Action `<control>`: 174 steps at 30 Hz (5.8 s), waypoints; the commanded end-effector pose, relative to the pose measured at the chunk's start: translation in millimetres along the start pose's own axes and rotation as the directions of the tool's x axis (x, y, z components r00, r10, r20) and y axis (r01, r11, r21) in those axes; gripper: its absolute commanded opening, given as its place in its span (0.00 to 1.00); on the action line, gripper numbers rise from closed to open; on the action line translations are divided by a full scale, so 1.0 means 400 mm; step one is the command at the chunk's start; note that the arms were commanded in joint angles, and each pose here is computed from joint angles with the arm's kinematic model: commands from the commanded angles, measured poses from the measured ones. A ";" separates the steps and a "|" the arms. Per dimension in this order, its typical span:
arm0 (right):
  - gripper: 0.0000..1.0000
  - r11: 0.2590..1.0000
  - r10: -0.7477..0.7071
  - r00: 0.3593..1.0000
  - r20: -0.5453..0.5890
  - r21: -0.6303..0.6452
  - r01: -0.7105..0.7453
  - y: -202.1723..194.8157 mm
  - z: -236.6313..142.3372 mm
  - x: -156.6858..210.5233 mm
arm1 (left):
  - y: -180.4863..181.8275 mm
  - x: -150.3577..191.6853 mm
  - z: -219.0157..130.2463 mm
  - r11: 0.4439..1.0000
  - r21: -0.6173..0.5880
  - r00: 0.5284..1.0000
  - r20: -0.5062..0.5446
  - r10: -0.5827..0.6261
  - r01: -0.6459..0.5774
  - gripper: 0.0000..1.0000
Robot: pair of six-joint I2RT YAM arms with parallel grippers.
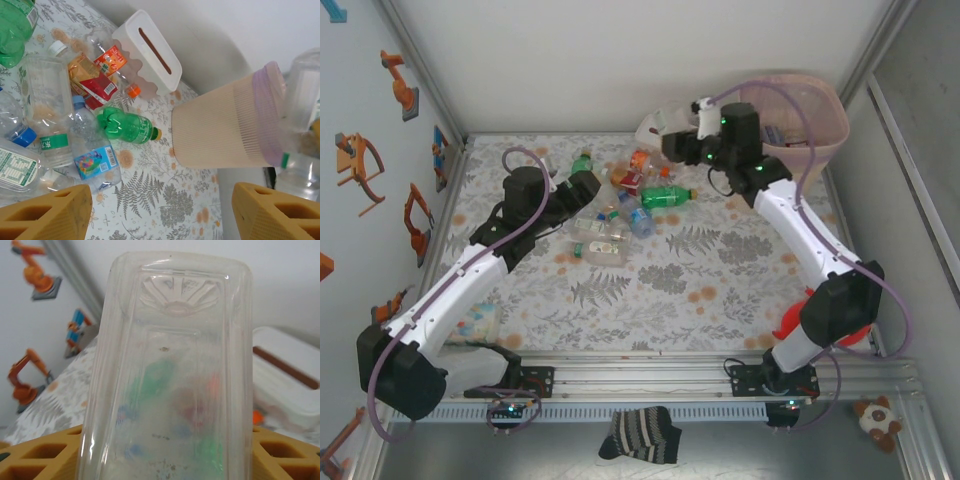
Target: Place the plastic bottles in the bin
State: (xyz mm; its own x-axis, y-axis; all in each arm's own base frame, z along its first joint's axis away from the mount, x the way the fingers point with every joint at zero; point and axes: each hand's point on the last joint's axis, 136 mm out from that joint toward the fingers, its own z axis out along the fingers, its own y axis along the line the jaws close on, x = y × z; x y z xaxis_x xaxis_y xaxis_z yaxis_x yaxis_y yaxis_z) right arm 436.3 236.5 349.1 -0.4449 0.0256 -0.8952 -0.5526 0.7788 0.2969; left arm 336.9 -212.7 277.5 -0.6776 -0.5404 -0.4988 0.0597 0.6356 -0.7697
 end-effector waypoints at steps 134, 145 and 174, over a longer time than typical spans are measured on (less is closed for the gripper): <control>0.60 0.599 -0.769 0.576 -0.278 -0.629 0.497 0.302 0.257 0.677 | 0.300 -0.058 -0.126 0.941 -0.334 0.998 -0.043 0.041 -0.053 0.76; 0.58 0.566 -0.790 0.544 -0.281 -0.675 0.473 0.355 0.322 0.761 | 0.311 -0.043 -0.117 0.948 -0.317 0.999 -0.032 -0.005 -0.005 0.76; 0.71 0.579 -0.790 0.521 -0.324 -0.674 0.458 0.420 0.346 0.841 | 0.305 -0.047 -0.130 0.944 -0.330 0.999 -0.033 -0.002 -0.009 0.76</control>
State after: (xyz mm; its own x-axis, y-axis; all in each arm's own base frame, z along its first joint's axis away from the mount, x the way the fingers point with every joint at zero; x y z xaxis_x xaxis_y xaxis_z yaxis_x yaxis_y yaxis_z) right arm 286.8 450.7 52.3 -0.0223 -0.8137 -0.5808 -0.9997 0.0214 0.0084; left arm 322.3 -98.0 204.6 -0.7083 -0.5176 -0.4800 -0.1827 0.7912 -0.5836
